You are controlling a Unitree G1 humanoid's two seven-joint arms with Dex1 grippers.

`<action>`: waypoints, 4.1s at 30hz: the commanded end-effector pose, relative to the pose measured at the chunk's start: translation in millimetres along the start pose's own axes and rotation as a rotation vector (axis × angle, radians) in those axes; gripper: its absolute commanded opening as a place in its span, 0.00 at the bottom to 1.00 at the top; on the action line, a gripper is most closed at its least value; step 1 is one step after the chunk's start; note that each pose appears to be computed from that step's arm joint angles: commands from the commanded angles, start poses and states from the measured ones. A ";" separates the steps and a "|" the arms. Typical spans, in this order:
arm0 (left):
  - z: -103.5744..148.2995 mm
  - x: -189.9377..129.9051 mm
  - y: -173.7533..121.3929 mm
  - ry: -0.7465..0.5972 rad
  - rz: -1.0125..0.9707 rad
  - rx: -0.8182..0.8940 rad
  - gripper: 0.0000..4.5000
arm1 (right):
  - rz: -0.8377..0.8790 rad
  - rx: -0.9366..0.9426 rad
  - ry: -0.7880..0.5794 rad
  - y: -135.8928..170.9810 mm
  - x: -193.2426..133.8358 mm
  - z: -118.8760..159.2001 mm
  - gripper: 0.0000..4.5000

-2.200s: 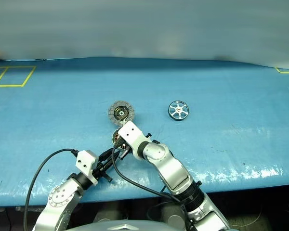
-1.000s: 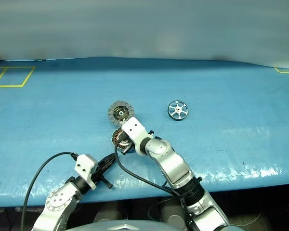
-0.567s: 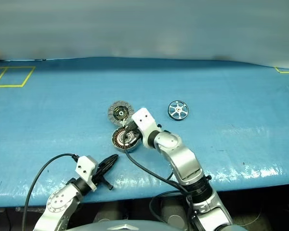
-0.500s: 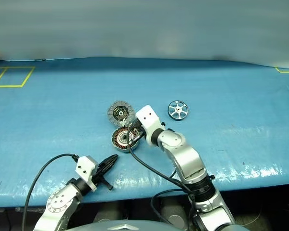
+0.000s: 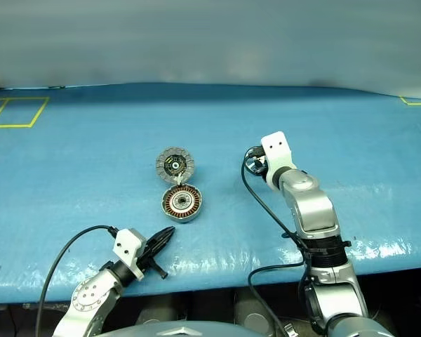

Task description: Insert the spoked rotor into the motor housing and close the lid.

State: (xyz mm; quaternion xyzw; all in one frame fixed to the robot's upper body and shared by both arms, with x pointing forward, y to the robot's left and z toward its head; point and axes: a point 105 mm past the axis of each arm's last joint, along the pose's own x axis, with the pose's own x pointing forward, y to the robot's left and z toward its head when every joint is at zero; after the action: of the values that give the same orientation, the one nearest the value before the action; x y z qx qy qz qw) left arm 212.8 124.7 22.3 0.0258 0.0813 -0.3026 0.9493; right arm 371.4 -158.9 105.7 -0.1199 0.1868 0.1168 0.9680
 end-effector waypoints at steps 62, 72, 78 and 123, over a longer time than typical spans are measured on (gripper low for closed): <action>1.5 0.0 -0.8 -0.032 0.039 0.001 0.00 | 0.574 -0.624 -0.206 78.9 -56.8 74.8 0.30; 2.7 -0.2 1.7 -0.041 0.071 0.043 0.00 | 0.853 -0.575 -0.216 154.8 -75.8 77.2 0.30; 1.0 -1.2 1.9 -0.042 0.079 0.032 0.00 | 0.864 -0.581 -0.159 172.2 -72.8 64.2 0.30; 1.1 0.9 -0.7 -0.046 0.068 0.017 0.00 | 0.813 -0.566 -0.087 175.8 -48.4 40.9 0.81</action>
State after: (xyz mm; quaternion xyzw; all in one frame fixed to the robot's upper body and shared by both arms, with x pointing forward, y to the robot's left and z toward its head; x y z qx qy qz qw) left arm 214.1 126.7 21.2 0.0369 0.0653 -0.2688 0.9603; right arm 291.1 7.2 114.9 -0.2925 0.1645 0.5380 0.7733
